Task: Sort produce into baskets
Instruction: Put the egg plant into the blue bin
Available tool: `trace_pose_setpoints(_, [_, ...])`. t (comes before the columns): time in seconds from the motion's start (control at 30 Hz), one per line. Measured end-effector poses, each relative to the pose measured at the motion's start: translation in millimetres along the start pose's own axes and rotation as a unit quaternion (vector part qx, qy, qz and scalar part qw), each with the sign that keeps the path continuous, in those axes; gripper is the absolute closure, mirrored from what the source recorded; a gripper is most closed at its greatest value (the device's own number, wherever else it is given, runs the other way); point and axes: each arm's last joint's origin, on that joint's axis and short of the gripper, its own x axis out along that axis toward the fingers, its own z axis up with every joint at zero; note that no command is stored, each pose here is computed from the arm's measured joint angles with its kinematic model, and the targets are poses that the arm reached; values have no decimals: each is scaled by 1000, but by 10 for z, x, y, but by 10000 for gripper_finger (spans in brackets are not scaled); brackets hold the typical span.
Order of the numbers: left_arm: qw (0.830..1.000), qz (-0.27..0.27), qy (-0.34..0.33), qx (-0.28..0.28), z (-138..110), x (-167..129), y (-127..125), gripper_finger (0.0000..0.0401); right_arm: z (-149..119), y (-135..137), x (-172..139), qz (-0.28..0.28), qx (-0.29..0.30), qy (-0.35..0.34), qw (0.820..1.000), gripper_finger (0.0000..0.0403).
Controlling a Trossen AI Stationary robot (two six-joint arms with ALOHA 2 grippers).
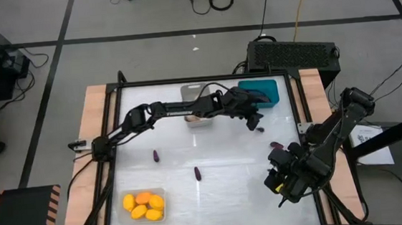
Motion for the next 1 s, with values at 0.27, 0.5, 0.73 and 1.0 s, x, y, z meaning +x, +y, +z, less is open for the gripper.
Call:
trace_pose_setpoints(0.27, [998,-6,-31,57,256,-250,-134,187,22,76,6,32,7,-44,999,200])
trace_pose_setpoints(0.5, [996,11,28,83,353,-600,-335,186,50,102,10,39,-40,-62,996,200])
trace_pose_setpoints(0.73, [977,54,197,68,264,-1135,-436,186,46,56,178,18,-114,-62,991,200])
trace_pose_setpoints(1.0, [928,70,354,91,109,-1767,-716,186,183,-326,798,11,-99,-6,995,200])
